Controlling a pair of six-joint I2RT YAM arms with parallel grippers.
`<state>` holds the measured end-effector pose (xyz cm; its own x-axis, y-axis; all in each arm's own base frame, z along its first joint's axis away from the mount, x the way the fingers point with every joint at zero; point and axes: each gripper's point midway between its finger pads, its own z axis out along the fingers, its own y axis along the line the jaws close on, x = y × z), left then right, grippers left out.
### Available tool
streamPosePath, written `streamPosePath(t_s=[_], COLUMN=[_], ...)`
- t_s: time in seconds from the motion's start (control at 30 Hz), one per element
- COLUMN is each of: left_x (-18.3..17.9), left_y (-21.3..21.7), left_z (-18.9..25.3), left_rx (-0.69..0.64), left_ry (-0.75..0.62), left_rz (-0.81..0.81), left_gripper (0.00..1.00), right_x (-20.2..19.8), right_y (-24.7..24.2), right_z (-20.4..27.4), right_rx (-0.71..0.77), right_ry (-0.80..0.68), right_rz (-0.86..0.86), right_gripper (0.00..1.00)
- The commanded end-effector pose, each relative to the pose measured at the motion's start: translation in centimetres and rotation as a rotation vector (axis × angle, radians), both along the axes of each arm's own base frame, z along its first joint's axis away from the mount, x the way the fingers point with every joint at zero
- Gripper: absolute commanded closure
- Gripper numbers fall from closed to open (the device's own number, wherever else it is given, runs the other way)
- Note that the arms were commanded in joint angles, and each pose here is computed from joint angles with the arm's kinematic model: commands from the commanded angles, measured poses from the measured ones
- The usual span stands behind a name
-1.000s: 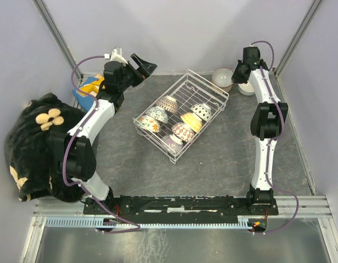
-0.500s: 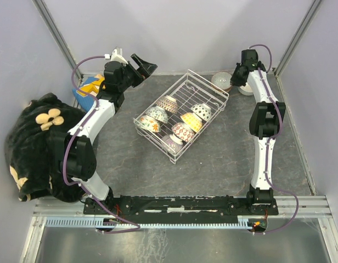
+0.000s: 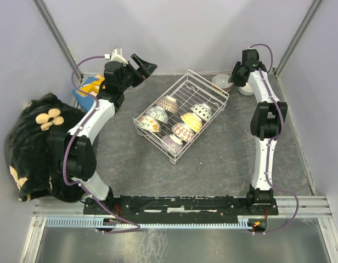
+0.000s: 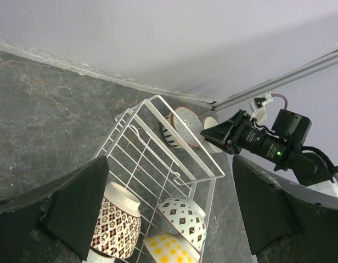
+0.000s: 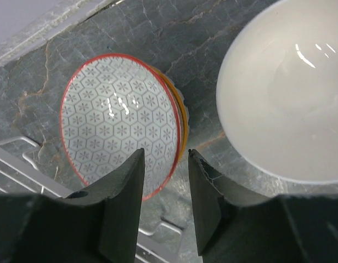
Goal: Unload the bowls from the dish rack
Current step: Place the bowl with the bowl, then adjust the dish rack at the center of the board.
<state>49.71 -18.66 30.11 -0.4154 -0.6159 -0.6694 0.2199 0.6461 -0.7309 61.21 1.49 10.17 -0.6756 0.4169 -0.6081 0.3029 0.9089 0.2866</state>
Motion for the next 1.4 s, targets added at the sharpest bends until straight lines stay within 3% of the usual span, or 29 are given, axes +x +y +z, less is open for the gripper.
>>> streamPosePath(t_s=[0.0, 0.17, 0.3, 0.4, 0.6, 0.97, 1.37], left_x=[-0.3, -0.4, -0.2, -0.2, -0.8, -1.4, -2.5], left_y=[-0.2, -0.3, -0.6, -0.9, -3.1, -8.3, -13.6], left_z=[3.3, 3.5, 3.3, 3.1, 3.6, 3.4, 2.5], left_rx=[-0.056, -0.059, -0.064, -0.073, -0.066, -0.047, -0.038], left_ry=[-0.062, -0.070, -0.069, -0.063, -0.062, -0.039, -0.015], left_rz=[-0.015, -0.018, -0.026, -0.039, -0.094, -0.201, -0.305], left_gripper=[0.00, 0.00, 0.00, 0.00, 0.00, 0.00, 0.00], right_x=[-0.8, -4.2, -7.4, -10.0, -13.7, -21.1, -22.4], right_y=[-0.7, 0.3, 5.4, 10.4, 13.3, 14.5, 14.5], right_z=[8.6, 14.5, 17.7, 17.7, 15.8, 12.7, 10.0], right_rx=[-0.034, -0.082, -0.188, -0.269, -0.340, -0.376, -0.422], right_ry=[-0.168, -0.310, -0.386, -0.353, -0.242, -0.285, -0.251], right_rz=[-0.007, 0.063, 0.257, 0.442, 0.605, 0.692, 0.702], right_gripper=[0.54, 0.50, 0.33, 0.24, 0.24, 0.23, 0.21])
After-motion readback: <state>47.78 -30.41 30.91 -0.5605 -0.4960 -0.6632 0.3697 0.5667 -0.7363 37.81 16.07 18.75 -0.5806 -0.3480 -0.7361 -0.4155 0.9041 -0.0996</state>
